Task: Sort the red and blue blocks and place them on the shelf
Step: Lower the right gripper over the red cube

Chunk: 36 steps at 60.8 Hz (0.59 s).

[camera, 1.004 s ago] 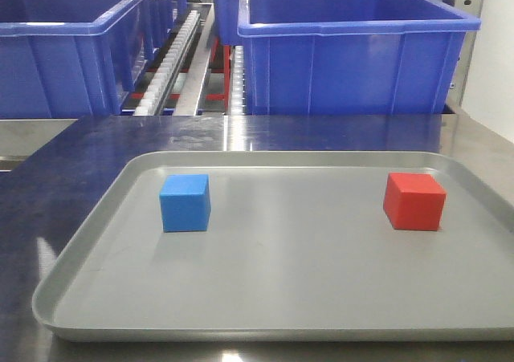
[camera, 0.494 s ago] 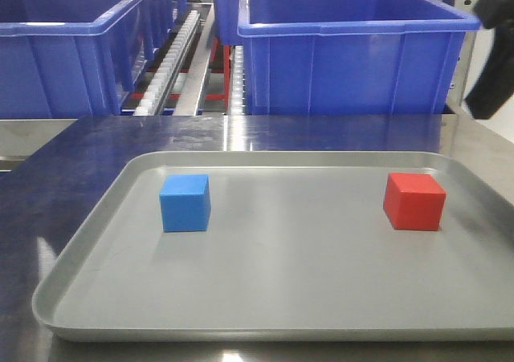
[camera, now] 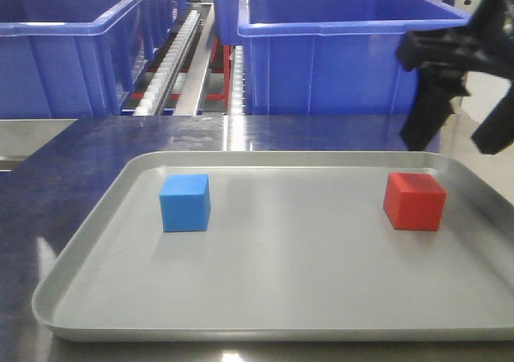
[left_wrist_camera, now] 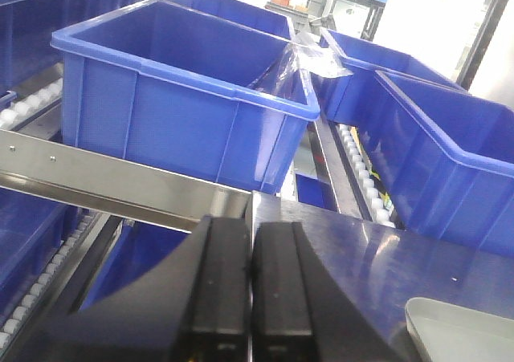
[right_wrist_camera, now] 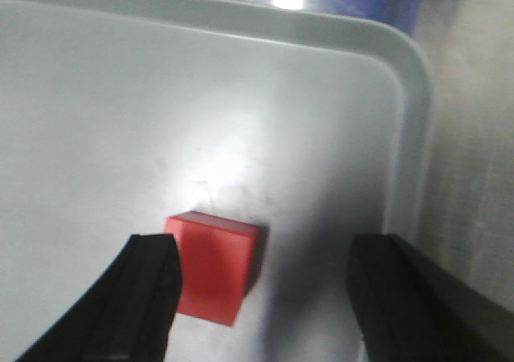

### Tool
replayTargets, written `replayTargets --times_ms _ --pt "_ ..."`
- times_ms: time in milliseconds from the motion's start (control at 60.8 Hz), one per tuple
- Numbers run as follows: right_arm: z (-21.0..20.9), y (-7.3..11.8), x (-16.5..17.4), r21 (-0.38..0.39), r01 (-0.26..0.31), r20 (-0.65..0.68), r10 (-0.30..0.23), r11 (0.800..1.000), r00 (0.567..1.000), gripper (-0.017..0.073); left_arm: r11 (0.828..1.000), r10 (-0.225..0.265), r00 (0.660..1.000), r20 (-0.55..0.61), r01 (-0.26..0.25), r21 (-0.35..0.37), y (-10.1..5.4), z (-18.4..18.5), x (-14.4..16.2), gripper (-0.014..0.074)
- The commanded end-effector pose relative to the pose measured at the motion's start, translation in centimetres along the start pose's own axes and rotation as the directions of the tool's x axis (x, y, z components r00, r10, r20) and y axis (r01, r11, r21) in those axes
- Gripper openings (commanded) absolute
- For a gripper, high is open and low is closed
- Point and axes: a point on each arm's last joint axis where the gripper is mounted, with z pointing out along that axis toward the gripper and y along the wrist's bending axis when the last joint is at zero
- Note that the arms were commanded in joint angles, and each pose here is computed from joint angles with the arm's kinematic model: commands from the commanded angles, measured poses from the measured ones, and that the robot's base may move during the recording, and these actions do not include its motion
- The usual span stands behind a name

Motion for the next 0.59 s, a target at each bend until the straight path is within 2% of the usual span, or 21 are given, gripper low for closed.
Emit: replayTargets --times_ms 0,280,576 --pt "-1.1 0.8 -1.4 -0.028 0.014 0.085 -0.011 0.999 0.996 0.0551 1.0 0.0 0.998 0.07 -0.001 0.022 0.0 -0.1 -0.1 0.0148" --pt "0.2 1.7 -1.0 -0.036 0.04 0.043 -0.038 0.999 0.998 0.0551 1.0 0.0 0.998 0.07 -0.001 0.022 0.0 -0.1 -0.1 0.0148" --pt "1.1 1.7 -1.0 -0.03 0.038 0.02 -0.038 0.999 0.999 0.0551 1.0 0.0 0.998 0.07 -0.001 0.022 0.0 -0.1 -0.1 0.0148"
